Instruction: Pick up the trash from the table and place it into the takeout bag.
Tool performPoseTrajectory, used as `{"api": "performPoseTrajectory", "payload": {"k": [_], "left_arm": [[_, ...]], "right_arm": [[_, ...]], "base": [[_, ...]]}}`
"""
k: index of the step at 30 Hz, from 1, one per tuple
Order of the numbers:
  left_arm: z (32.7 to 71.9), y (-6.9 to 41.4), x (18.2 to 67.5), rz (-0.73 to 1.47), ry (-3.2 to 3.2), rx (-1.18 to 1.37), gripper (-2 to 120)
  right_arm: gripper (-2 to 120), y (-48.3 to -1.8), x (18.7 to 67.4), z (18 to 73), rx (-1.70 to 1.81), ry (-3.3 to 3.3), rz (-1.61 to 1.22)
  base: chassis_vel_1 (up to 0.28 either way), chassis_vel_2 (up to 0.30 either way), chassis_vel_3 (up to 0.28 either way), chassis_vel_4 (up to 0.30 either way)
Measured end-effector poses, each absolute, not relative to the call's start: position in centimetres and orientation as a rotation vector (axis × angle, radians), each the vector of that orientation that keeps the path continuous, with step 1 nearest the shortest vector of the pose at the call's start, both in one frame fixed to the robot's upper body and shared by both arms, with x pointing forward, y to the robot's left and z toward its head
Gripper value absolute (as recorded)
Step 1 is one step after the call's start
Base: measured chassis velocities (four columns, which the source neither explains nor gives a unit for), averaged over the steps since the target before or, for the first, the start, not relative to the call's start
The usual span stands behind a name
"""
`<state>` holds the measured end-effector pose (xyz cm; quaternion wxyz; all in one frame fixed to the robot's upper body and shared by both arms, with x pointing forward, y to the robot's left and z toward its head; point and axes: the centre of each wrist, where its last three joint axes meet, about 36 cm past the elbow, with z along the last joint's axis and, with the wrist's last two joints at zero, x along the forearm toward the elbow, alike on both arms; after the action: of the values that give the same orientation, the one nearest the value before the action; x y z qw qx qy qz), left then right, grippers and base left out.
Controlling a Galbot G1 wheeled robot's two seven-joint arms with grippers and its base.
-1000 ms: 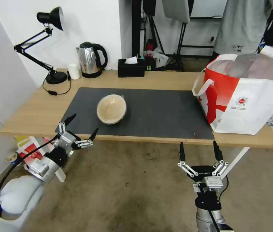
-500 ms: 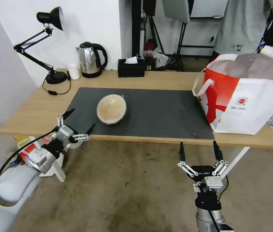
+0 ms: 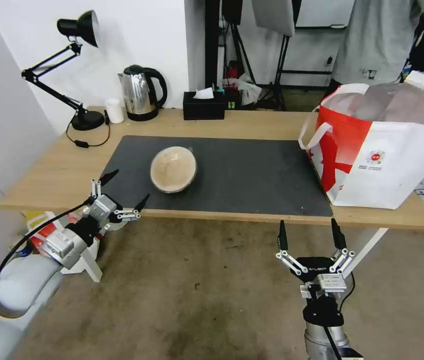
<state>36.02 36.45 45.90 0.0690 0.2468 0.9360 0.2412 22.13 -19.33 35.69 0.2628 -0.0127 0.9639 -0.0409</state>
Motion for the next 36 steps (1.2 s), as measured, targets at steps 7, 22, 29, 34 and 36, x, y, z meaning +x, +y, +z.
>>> {"api": "performPoseTrajectory", "payload": {"k": [7, 22, 29, 34, 36], "left_arm": [[45.9, 36.9, 36.1, 0.786, 2.814, 0.801, 100], [46.9, 39.1, 38.1, 0.958, 2.777, 0.896, 100], [47.3, 39.1, 38.8, 0.967, 2.762, 0.905, 100], [47.6, 39.3, 39.2, 0.993, 2.750, 0.915, 100], [47.8, 39.6, 39.4, 1.012, 2.746, 0.922, 100]], "right_arm": [[100, -19.3, 22.1, 35.7, -0.034, 2.607, -0.111], [100, -19.3, 22.1, 35.7, -0.034, 2.607, -0.111], [100, -19.3, 22.1, 35.7, -0.034, 2.607, -0.111], [100, -19.3, 22.1, 35.7, -0.034, 2.607, -0.111], [100, -19.3, 22.1, 35.7, -0.034, 2.607, -0.111]], "base": [[0.000, 0.000, 0.000, 0.000], [0.000, 0.000, 0.000, 0.000], [0.000, 0.000, 0.000, 0.000], [0.000, 0.000, 0.000, 0.000], [0.000, 0.000, 0.000, 0.000]]}}
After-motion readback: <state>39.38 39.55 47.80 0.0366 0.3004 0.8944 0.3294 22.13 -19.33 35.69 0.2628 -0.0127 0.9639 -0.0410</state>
